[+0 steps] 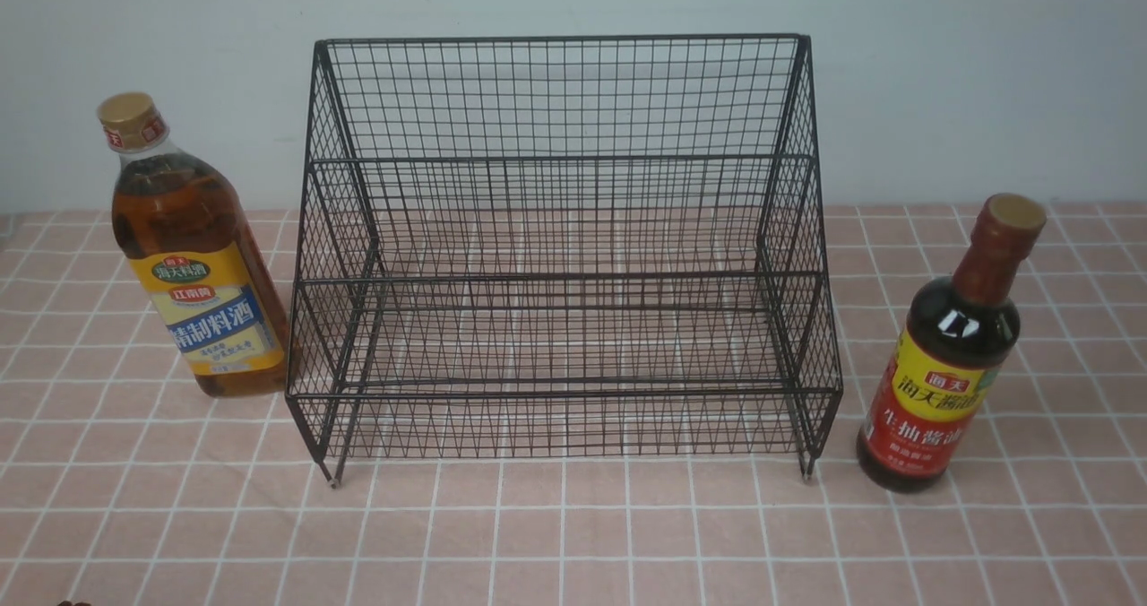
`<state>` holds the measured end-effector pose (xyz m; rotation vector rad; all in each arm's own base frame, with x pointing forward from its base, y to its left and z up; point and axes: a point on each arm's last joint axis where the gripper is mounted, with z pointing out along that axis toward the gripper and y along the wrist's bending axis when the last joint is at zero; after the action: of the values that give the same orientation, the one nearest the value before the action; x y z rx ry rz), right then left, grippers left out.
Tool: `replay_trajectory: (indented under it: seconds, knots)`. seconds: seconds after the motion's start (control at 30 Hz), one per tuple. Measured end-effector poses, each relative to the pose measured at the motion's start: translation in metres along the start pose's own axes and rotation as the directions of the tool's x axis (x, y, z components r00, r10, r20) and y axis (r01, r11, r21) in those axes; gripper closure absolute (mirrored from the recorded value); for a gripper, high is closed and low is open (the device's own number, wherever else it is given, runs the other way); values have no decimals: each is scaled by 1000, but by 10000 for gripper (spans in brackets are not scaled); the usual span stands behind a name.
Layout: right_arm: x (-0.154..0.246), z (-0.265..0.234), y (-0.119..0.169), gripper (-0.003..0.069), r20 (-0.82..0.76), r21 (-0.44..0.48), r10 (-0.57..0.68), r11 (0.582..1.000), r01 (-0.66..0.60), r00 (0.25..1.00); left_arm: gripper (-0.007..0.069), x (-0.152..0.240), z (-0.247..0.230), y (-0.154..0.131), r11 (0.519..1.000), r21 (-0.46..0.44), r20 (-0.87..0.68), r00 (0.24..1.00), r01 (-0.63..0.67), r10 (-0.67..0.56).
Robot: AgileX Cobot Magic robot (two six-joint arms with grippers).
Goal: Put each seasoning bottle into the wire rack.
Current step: Use the right arm to grab the condiment bottle closest to it
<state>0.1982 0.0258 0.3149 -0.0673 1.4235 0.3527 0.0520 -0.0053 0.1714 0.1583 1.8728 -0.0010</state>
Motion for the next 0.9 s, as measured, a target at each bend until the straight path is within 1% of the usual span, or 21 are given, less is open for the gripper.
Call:
replay_trajectory:
  seconds: [0.03, 0.07, 0.17, 0.2, 0.27, 0.33, 0.6, 0.77, 0.83, 0.9]
  knots:
    - [0, 2, 0, 393, 3, -10, 1, 1000, -1, 1000, 632, 0, 0, 0, 1000, 0, 0, 1000, 0, 0]
    - [5, 13, 1, 344, -13, -58, 9, 998, -9, 1000, 632, 0, 0, 0, 1000, 0, 0, 1000, 0, 0]
    - [15, 28, 0, 270, -48, -100, 18, 995, -23, 999, 632, 0, 0, 0, 1000, 0, 0, 1000, 0, 0]
    - [17, 30, -1, 265, -54, -100, 20, 995, -26, 998, 632, 0, 0, 0, 1000, 0, 0, 1000, 0, 0]
    - [25, 35, -3, 231, -87, -97, 22, 995, -31, 996, 632, 0, 0, 0, 1000, 0, 0, 1000, 0, 0]
    - [31, 39, -5, 218, -110, -94, 21, 995, -31, 994, 632, 0, 0, 0, 1000, 0, 0, 1000, 0, 0]
    - [52, 48, -11, 207, -189, -97, -19, 995, 1, 982, 632, 0, 0, 0, 1000, 0, 0, 1000, 0, 0]
    - [75, 55, -9, 209, -273, -131, -50, 991, 15, 961, 632, 0, 0, 0, 1000, 0, 0, 1000, 0, 0]
    - [86, 58, -8, 228, -305, -142, -66, 990, 23, 950, 632, 0, 0, 0, 1000, 0, 0, 1000, 0, 0]
    - [93, 60, -10, 288, -324, -148, -83, 988, 36, 942, 632, 0, 0, 0, 1000, 0, 0, 1000, 0, 0]
